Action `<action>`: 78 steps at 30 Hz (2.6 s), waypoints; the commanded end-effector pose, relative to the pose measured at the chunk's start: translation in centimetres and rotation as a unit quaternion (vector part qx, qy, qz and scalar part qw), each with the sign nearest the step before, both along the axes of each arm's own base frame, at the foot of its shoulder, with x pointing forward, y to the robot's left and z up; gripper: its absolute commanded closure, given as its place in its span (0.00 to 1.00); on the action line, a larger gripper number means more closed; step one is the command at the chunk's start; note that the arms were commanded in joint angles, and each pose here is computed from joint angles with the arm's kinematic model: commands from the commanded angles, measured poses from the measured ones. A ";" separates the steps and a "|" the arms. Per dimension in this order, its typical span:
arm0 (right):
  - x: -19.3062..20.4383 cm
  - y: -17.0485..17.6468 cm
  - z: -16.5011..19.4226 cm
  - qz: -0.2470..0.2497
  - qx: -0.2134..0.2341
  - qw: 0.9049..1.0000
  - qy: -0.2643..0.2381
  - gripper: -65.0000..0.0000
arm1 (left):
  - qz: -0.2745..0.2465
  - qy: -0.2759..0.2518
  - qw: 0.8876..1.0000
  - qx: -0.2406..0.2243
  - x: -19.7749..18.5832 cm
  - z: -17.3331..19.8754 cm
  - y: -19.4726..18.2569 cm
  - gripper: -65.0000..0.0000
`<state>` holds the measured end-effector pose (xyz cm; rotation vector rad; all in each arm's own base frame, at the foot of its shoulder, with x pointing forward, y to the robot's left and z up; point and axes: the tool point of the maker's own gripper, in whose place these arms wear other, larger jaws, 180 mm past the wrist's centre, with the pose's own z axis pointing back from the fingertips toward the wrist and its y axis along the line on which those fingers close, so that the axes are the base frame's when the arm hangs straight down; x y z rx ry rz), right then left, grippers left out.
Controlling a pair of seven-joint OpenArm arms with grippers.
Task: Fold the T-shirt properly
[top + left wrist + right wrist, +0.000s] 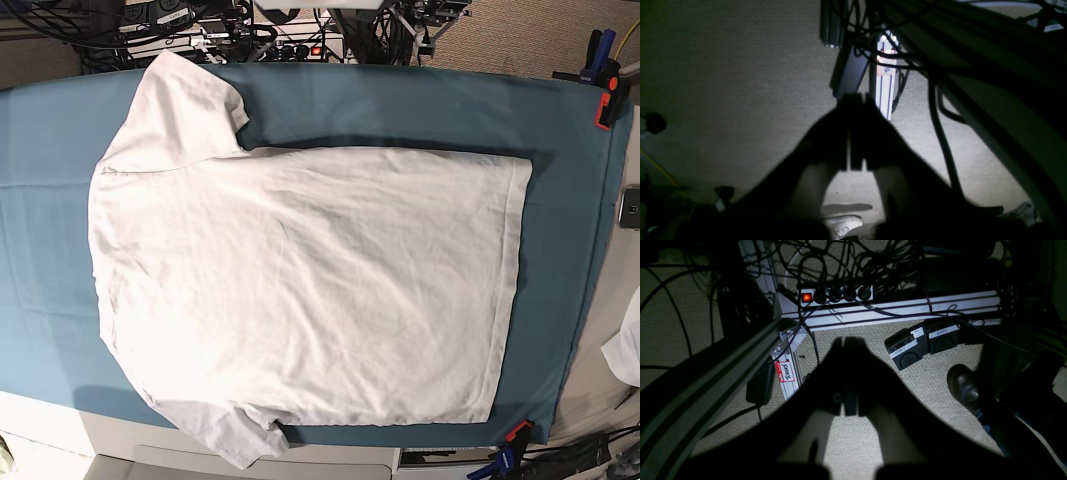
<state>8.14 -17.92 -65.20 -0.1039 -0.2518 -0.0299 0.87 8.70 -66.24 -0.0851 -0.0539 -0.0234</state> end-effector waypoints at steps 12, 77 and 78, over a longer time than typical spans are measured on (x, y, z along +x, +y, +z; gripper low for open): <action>-1.1 -3.5 0.4 -0.004 -0.031 1.000 -0.002 1.00 | 0.013 0.003 0.998 0.056 -2.4 0.2 3.5 1.00; 6.8 -11.8 28.3 -0.279 0.298 0.816 -0.409 0.69 | -0.190 -0.190 0.948 -0.170 -0.3 29.0 3.0 0.55; 6.8 -11.0 27.8 -0.276 0.302 0.820 -0.401 0.69 | -0.191 -0.188 0.948 -0.170 -0.4 28.9 3.0 0.55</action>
